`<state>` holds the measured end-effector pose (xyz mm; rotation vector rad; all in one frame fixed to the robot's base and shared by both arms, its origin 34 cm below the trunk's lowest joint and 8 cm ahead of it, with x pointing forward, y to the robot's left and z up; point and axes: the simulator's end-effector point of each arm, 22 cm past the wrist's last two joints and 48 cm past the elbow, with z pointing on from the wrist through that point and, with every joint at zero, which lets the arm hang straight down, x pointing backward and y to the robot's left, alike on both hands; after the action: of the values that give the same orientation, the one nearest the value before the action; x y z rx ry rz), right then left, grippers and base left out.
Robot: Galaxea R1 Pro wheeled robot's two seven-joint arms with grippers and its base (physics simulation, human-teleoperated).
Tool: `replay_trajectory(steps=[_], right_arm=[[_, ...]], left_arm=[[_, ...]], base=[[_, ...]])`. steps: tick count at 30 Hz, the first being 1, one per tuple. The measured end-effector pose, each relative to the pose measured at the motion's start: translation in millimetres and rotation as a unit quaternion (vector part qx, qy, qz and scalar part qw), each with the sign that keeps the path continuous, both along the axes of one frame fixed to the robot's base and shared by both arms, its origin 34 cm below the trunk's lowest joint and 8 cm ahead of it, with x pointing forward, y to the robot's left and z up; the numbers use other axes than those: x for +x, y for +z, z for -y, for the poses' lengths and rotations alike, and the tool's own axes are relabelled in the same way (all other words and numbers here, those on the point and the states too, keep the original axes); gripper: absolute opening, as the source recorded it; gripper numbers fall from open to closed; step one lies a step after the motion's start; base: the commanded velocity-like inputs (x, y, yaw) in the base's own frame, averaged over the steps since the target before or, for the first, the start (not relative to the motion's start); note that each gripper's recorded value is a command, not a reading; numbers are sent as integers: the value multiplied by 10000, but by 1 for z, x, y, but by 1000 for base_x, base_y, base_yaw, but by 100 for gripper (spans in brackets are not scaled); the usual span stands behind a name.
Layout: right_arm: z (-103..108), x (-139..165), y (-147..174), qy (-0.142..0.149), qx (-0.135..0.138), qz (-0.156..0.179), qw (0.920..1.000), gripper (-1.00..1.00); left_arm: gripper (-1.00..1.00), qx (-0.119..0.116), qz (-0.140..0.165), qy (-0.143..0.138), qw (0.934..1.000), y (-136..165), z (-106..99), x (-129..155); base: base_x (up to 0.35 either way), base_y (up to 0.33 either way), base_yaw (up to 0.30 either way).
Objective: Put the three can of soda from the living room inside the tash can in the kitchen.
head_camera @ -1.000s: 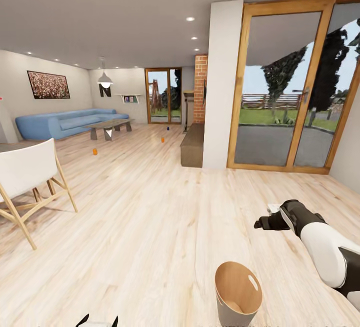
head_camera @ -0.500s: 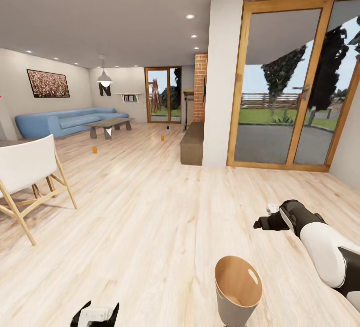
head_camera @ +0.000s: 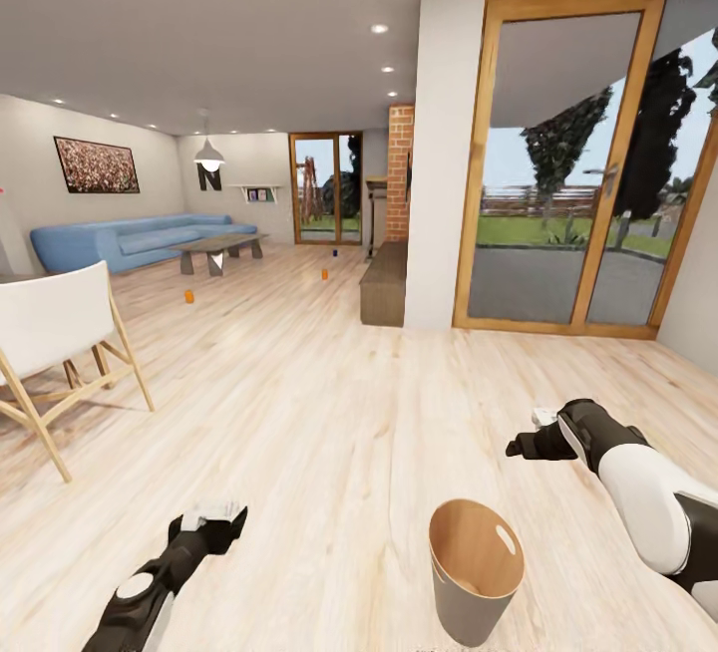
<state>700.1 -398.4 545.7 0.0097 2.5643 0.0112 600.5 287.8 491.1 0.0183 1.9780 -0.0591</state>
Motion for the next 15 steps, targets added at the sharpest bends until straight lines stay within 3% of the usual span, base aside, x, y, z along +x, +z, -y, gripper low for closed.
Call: replay_trajectory(steps=[3, 8, 15], right_arm=[[0, -2, -7, 6, -9, -4, 10000, 100], [0, -5, -18, 7, -18, -8, 10000, 100], [1, -6, -35, -11, -11, -133, 9999, 100]], left_arm=[[100, -46, -48, 10, 10000, 20, -1, 28], [100, -101, -107, 5, 9999, 30, 0, 45], [100, -241, -734, -42, 9970, 6, 5, 56]], base=[[0, 0, 0], [0, 0, 0], [0, 0, 0]])
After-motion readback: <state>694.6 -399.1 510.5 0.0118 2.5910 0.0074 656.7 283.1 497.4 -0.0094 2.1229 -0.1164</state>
